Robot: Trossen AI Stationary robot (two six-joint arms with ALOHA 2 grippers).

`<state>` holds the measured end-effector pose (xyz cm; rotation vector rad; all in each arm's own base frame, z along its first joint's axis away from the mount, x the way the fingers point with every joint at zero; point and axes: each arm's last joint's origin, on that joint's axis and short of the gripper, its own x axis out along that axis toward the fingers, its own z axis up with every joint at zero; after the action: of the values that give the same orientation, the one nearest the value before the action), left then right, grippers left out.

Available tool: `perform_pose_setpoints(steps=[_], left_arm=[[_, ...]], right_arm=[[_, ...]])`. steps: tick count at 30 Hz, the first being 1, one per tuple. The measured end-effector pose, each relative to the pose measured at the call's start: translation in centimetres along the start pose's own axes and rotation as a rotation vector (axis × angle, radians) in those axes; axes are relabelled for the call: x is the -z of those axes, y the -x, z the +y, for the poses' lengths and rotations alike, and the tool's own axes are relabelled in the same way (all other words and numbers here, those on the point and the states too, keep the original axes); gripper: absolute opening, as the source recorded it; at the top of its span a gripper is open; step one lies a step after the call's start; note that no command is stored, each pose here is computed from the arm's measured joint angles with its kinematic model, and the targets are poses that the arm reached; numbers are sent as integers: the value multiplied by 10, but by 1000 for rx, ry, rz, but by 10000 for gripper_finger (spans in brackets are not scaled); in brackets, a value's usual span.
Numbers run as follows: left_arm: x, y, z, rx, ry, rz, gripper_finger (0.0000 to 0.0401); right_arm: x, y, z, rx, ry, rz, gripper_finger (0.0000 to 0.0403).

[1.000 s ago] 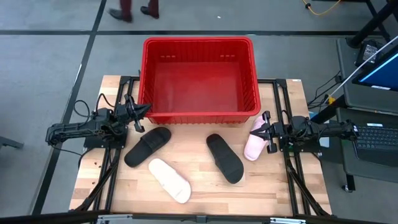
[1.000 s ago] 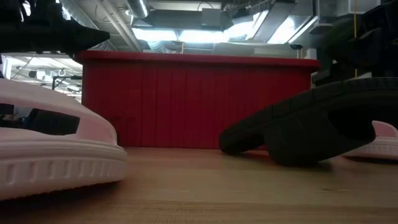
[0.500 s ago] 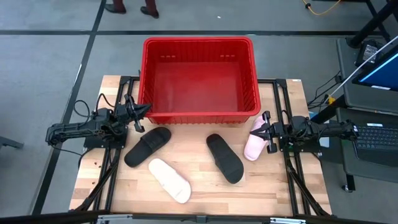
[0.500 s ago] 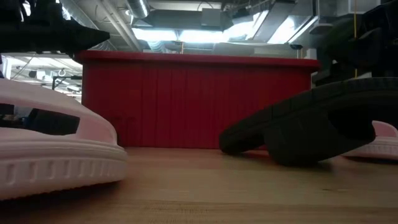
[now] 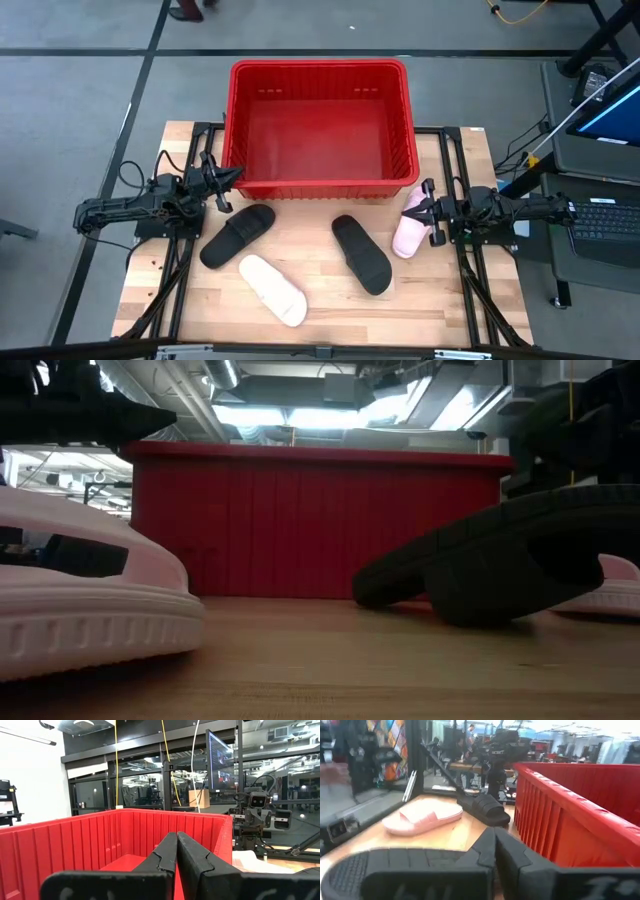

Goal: Pick and place slides into bin
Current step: Put the left black slide into the red container

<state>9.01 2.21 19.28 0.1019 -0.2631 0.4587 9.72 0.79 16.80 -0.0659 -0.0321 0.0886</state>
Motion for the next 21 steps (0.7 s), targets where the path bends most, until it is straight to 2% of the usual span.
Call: perform_pose_setpoints(steps=[5,11,18,21], left_arm=[[0,0,0,0,0,0,6],[0,0,0,0,5,0,8],[0,0,0,0,142,-1,5],[0,0,0,0,150,-3,4]], right_arm=[[0,0,0,0,-88,0,13],[0,0,0,0,-63,0,13],[0,0,0,0,-30,1,13],[0,0,0,0,-29,1,13]])
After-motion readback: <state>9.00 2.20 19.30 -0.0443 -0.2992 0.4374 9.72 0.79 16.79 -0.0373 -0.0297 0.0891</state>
